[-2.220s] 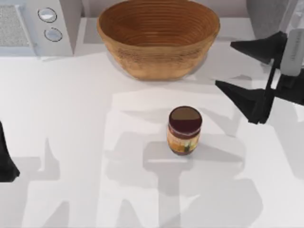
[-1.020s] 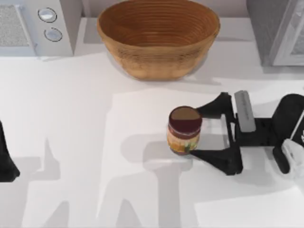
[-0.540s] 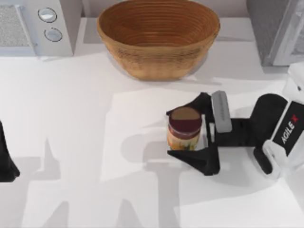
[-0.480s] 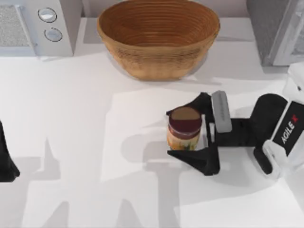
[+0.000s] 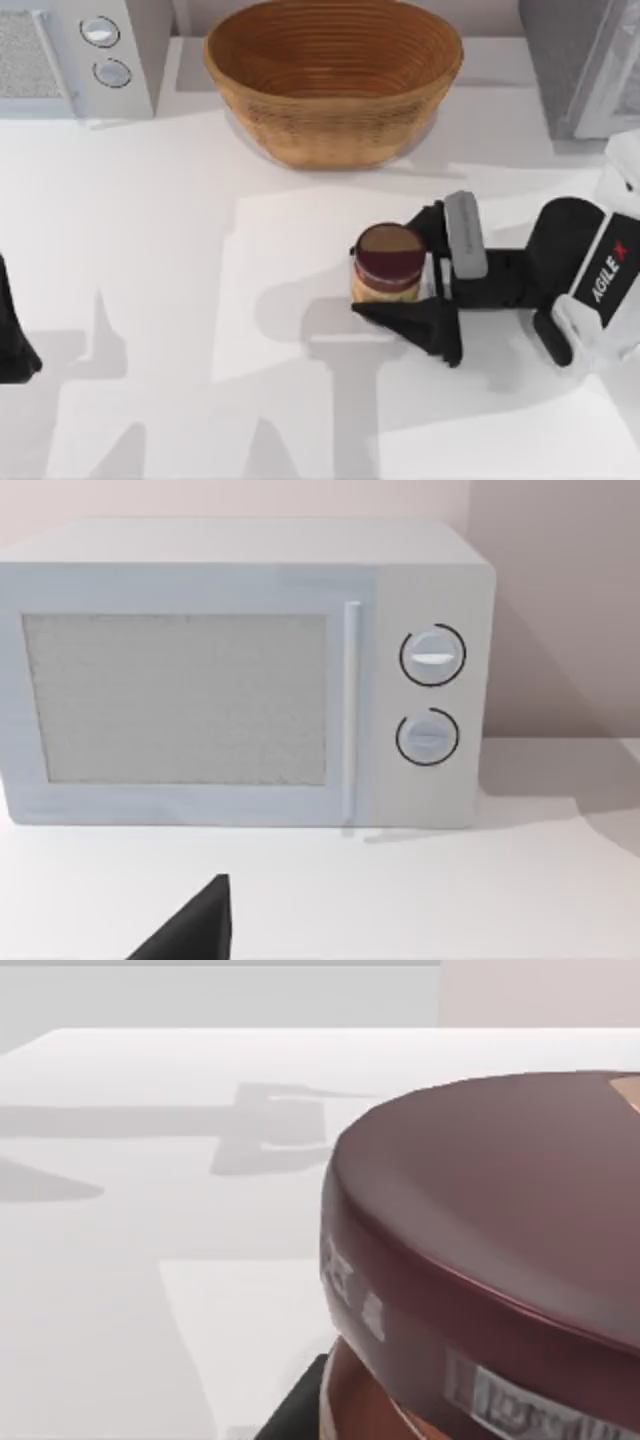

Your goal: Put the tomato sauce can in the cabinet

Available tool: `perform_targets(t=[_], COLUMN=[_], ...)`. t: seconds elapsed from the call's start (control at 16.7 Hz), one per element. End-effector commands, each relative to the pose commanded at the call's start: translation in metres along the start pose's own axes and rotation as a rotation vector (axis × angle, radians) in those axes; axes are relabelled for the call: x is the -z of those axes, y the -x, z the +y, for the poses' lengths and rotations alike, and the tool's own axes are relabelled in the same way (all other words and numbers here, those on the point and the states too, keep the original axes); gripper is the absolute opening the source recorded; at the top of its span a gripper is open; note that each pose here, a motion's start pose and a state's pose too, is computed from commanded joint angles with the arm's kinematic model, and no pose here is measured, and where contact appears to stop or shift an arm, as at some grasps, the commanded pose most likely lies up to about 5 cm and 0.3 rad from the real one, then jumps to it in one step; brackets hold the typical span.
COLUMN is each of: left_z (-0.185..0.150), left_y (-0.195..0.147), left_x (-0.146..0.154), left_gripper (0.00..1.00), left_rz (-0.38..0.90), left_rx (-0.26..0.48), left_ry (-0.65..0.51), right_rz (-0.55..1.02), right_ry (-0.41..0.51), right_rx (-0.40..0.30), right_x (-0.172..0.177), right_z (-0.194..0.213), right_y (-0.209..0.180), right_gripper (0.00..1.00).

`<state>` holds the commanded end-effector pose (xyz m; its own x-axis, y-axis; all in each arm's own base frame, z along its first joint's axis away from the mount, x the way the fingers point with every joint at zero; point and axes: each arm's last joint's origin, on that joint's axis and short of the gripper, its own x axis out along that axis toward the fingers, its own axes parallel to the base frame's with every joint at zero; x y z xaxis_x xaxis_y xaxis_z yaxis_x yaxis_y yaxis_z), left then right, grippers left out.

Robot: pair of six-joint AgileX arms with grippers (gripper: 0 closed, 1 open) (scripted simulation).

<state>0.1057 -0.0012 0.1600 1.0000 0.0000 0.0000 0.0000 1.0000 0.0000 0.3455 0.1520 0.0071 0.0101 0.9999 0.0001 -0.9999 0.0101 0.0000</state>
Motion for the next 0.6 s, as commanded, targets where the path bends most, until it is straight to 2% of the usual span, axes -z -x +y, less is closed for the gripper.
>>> perform_targets(t=[0.36,0.6], left_z=[0.0,0.0], left_y=[0.0,0.0], left_x=[0.0,0.0], left_gripper=[1.0,1.0], left_rz=[0.0,0.0], left_rx=[0.0,0.0], left_ry=[0.0,0.0], right_rz=[0.0,0.0], right_ry=[0.0,0.0], right_rx=[0.0,0.0], right_x=[0.0,0.0], right_z=[0.0,0.0], right_y=[0.0,0.0], right_gripper=[0.02,0.0])
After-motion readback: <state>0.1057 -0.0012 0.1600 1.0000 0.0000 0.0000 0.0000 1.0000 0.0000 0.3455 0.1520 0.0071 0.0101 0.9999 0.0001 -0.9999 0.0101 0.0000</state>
